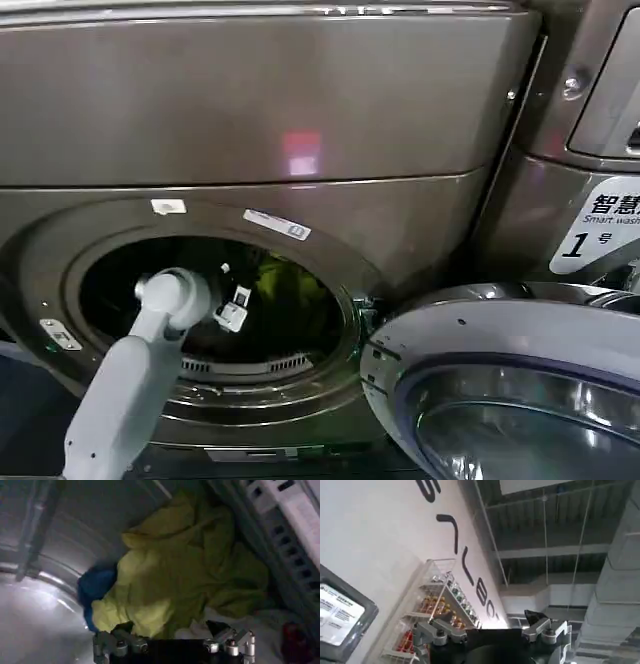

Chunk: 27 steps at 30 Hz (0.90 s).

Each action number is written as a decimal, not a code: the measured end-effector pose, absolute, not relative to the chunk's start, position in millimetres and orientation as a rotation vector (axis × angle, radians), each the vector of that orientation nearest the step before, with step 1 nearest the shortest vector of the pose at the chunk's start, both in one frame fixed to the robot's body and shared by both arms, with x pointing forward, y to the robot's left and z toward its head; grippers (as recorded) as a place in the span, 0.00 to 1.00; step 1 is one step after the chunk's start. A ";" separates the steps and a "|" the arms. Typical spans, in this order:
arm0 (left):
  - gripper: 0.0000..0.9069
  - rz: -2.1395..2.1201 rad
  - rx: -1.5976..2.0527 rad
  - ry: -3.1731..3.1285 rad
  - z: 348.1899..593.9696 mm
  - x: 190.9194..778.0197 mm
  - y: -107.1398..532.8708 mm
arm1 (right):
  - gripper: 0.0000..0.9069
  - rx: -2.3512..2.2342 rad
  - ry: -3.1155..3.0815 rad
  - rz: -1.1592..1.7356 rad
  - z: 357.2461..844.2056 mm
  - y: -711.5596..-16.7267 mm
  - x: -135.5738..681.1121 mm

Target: Grasp the clothes from the dryer.

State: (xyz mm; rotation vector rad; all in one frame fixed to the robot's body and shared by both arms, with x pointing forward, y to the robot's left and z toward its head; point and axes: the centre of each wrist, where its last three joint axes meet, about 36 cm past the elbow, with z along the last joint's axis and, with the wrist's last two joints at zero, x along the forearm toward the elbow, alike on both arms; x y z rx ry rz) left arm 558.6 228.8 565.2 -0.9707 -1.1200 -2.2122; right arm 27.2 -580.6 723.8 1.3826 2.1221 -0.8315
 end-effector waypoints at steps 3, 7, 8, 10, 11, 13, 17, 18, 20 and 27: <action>1.00 -2.228 -0.969 -1.089 566.1 562.2 226.3 | 1.00 1.381 2.125 -0.830 723.3 -580.7 27.7; 1.00 -2.251 -0.975 -1.040 565.2 568.1 218.6 | 1.00 1.378 2.128 -0.832 723.2 -580.9 27.8; 1.00 -2.256 -0.977 -1.027 564.5 570.1 216.4 | 1.00 1.378 2.128 -0.832 723.2 -581.0 27.7; 1.00 -2.262 -0.979 -1.013 564.4 573.9 212.7 | 1.00 1.377 2.129 -0.834 723.3 -580.9 27.3; 1.00 -2.261 -0.981 -1.009 563.8 575.7 211.4 | 1.00 1.377 2.129 -0.835 723.1 -580.8 27.2; 1.00 -2.253 -0.994 -0.998 559.1 579.0 208.9 | 1.00 1.376 2.130 -0.835 722.9 -580.9 27.3; 1.00 -2.229 -1.023 -0.985 548.4 583.8 206.1 | 1.00 1.372 2.132 -0.832 722.2 -581.2 28.8; 1.00 -2.222 -1.027 -0.983 546.4 585.1 206.2 | 1.00 1.370 2.133 -0.830 721.8 -581.3 29.5; 1.00 -2.213 -1.035 -0.977 542.4 586.5 206.8 | 1.00 1.367 2.134 -0.828 721.1 -581.3 30.6; 1.00 -2.183 -1.048 -0.947 528.4 585.4 212.1 | 1.00 1.363 2.136 -0.829 720.7 -581.6 31.9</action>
